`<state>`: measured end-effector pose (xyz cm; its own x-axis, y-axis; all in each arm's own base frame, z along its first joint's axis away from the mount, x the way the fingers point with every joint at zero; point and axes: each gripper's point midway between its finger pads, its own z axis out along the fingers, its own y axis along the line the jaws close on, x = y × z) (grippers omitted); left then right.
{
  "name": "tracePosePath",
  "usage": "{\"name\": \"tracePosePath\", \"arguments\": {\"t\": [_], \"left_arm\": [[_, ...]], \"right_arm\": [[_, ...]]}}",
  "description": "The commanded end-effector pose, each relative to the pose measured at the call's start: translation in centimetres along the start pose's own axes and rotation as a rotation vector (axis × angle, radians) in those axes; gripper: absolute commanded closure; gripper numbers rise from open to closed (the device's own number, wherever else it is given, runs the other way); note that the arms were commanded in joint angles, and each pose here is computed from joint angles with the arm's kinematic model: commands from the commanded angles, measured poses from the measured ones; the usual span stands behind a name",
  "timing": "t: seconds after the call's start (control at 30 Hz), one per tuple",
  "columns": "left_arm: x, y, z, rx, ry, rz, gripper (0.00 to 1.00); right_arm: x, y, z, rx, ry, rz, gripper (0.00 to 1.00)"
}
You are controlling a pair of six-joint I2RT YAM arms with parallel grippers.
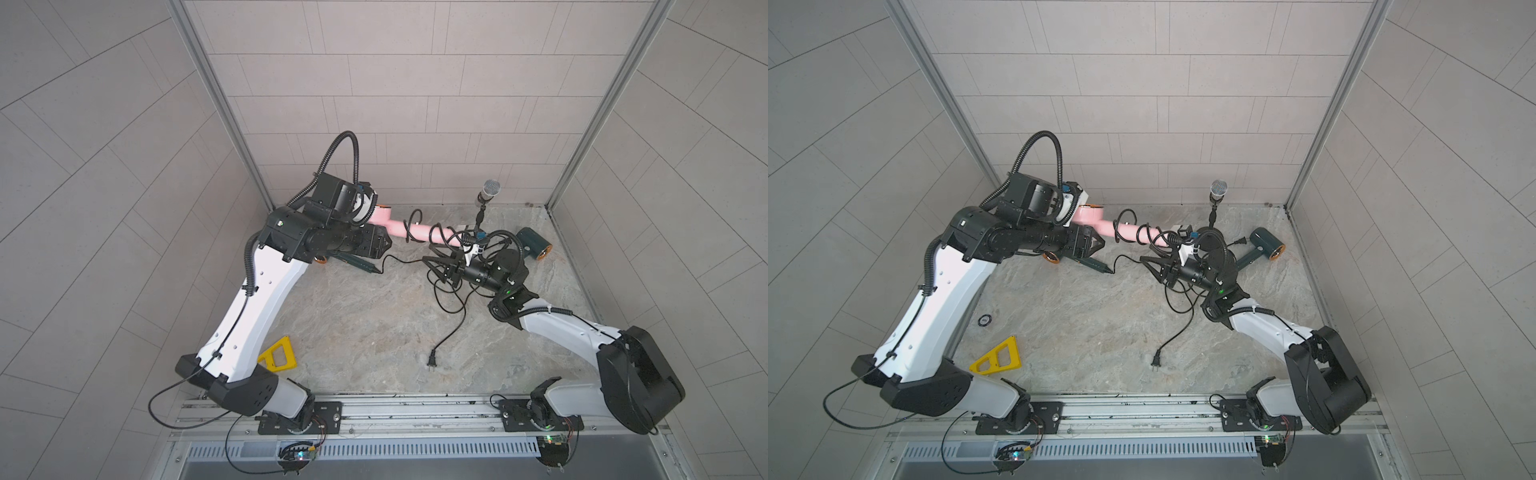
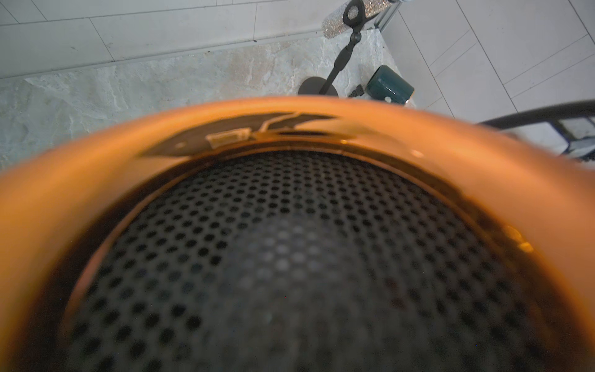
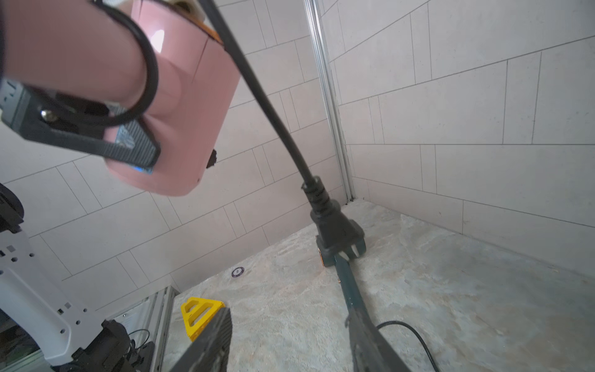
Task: Wrap the cord around the hair dryer
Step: Wrap the power cord around the hair dryer.
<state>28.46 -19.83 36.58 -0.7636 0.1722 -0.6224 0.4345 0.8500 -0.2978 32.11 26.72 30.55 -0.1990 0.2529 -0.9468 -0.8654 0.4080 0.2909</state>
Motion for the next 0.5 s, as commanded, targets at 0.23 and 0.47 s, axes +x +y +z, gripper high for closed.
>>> {"name": "tracePosePath", "arguments": {"t": [0.23,0.47], "left_arm": [[-0.6,-2.4,-1.9,0.07,-0.062,0.045,1.0],[-0.8,-2.7,-1.9,0.077,-0.07,0.04,1.0]], "right_arm": [[-3.3,0.5,1.0,-0.001,-0.129,-0.032,0.4],[-2.5,0.9,1.1,-0.017,-0.093,-0.021,0.43]]}}
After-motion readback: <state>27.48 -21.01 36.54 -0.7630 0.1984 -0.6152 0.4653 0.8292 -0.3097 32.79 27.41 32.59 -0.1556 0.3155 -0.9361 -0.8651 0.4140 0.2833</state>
